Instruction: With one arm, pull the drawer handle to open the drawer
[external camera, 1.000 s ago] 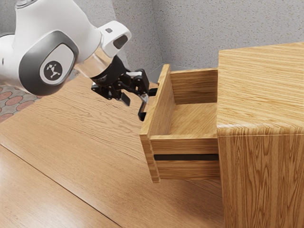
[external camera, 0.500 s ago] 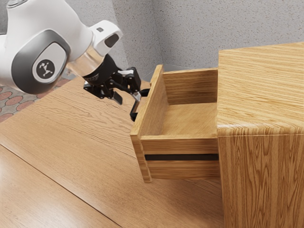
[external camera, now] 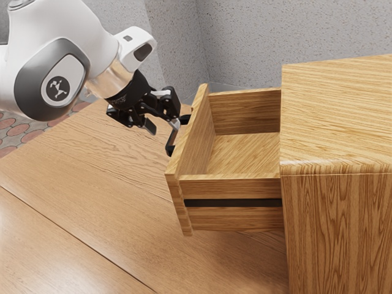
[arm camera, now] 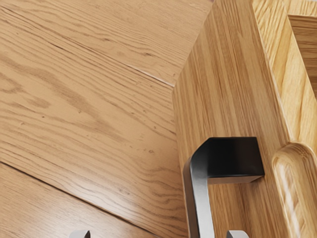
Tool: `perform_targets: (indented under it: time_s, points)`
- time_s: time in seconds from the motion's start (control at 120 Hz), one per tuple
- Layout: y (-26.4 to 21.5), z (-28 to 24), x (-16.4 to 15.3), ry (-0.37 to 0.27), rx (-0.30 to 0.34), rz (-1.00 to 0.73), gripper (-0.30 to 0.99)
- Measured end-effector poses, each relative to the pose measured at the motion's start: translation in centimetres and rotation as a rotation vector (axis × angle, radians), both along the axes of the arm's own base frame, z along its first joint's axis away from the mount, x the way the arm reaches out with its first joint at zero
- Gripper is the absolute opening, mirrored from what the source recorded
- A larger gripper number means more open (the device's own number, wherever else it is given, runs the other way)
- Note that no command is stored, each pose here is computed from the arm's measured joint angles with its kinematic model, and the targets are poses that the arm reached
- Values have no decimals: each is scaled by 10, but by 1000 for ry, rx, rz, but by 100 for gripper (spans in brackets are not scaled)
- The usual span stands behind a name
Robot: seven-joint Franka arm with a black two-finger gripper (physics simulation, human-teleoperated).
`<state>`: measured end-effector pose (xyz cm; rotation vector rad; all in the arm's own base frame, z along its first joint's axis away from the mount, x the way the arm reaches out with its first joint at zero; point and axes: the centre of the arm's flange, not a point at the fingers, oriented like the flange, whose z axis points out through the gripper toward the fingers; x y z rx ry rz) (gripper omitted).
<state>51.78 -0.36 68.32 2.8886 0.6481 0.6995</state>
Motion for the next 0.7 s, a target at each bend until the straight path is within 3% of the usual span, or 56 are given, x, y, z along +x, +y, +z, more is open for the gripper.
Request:
perform_targets:
  time_s: [0.283,0.45,0.5,0.575,0.617,0.7]
  points:
    - [-3,7,-4,-13,3,-4,35]
    - [-17,37,-18,-64,14,-22,35]
    - [-49,78,-34,-112,24,-59,36]
    - [-169,143,-76,-183,61,-218,41]
    - [-223,141,-89,-149,65,-297,45]
    - [-288,103,-91,-19,51,-379,52]
